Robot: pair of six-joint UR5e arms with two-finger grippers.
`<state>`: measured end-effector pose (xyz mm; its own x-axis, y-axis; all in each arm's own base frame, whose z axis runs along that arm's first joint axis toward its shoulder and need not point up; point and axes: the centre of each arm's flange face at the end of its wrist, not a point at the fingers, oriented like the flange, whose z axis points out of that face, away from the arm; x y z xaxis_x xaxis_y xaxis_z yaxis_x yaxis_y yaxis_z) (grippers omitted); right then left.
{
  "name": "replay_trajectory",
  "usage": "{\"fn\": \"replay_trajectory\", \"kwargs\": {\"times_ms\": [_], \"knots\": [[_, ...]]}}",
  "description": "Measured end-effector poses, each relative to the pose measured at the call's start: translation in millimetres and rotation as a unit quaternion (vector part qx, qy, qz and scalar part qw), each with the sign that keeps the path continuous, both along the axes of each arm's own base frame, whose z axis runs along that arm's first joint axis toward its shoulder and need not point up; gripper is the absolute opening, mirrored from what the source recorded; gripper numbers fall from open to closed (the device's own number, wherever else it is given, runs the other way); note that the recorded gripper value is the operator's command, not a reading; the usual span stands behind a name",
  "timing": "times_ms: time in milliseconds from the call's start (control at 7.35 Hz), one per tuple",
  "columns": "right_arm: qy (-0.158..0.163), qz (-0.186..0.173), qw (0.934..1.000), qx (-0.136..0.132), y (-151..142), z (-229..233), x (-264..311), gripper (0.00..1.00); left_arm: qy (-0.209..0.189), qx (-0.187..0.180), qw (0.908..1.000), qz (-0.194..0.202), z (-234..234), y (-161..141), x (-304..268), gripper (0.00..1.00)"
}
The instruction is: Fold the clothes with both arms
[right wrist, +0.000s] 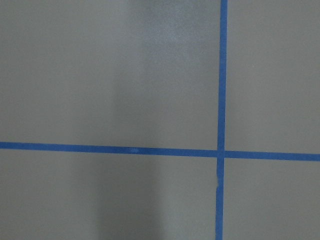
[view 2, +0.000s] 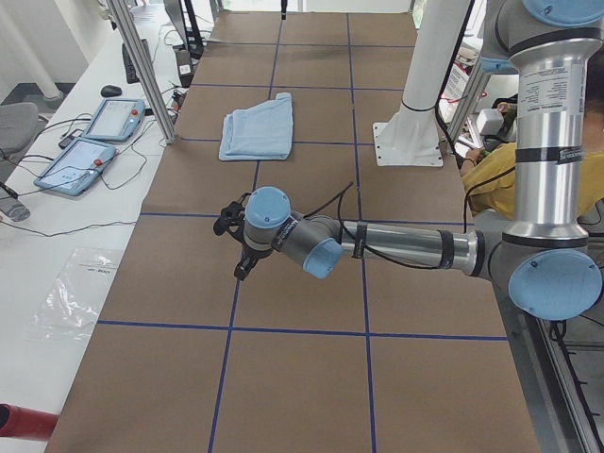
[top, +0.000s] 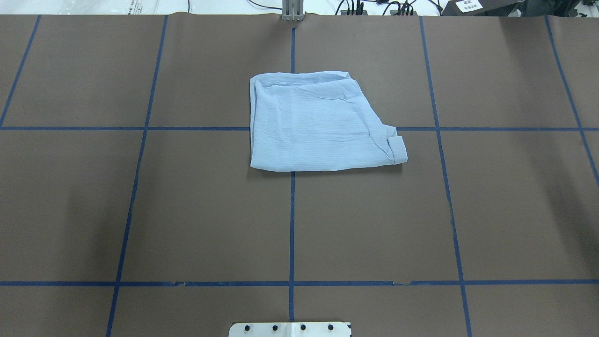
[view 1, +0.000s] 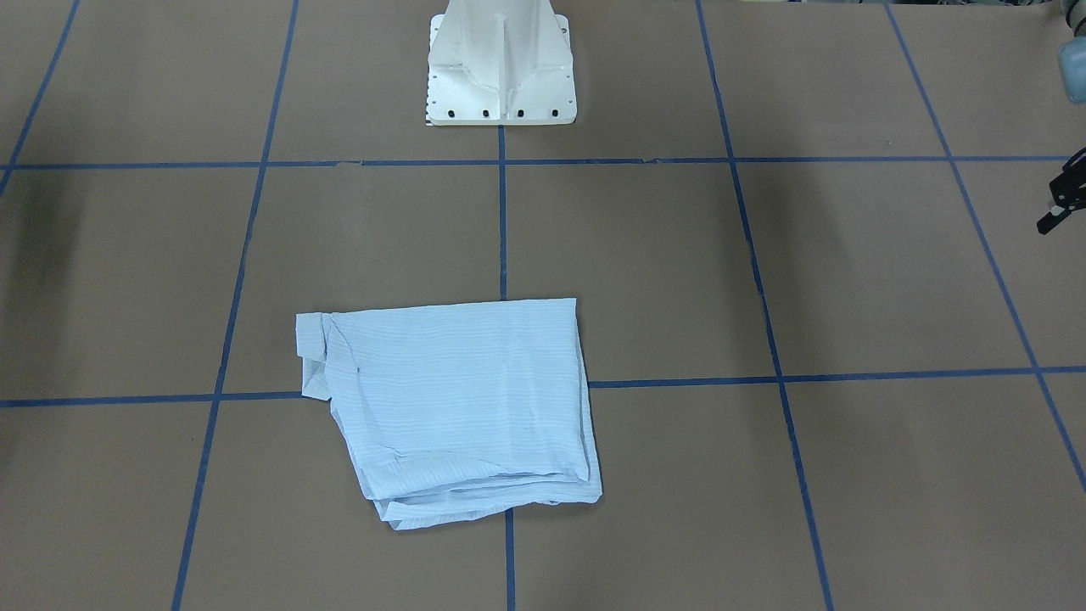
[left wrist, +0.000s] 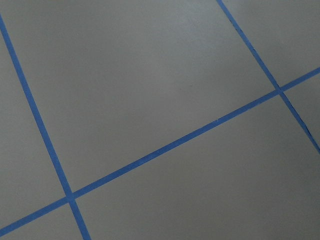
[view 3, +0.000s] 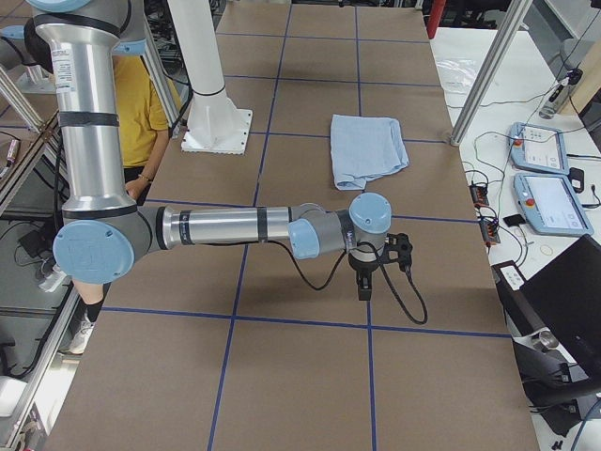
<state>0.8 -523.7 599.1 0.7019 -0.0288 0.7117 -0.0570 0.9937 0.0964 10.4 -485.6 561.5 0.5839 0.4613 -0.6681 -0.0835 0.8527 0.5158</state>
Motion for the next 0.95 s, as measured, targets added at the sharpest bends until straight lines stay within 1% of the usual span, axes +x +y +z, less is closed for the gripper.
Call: {"fn": "replay_trajectory", "kwargs": {"times_ms": [136, 408, 545, 681, 953], "knots": [[0.001, 0.002, 1.0, -0.001, 14, -8, 3, 1.0, -0.008, -0.001, 1.0, -0.005, 3, 0, -2, 1.0], [0.005, 0.003, 0.9997, -0.024, 32, -13, 5, 1.0, -0.041, -0.009, 0.9985, -0.037, 19, 4, -20, 1.0], [0.007, 0.003, 0.9995, -0.029, 36, -12, 5, 1.0, -0.056, -0.017, 0.9968, -0.054, 28, 8, -33, 1.0], [0.008, 0.003, 0.9995, -0.032, 36, -12, 5, 1.0, -0.063, -0.031, 0.9953, -0.067, 35, 14, -45, 1.0], [0.009, 0.001, 0.9995, -0.029, 34, -13, 5, 1.0, -0.069, -0.053, 0.9921, -0.09, 36, 22, -69, 1.0]]}}
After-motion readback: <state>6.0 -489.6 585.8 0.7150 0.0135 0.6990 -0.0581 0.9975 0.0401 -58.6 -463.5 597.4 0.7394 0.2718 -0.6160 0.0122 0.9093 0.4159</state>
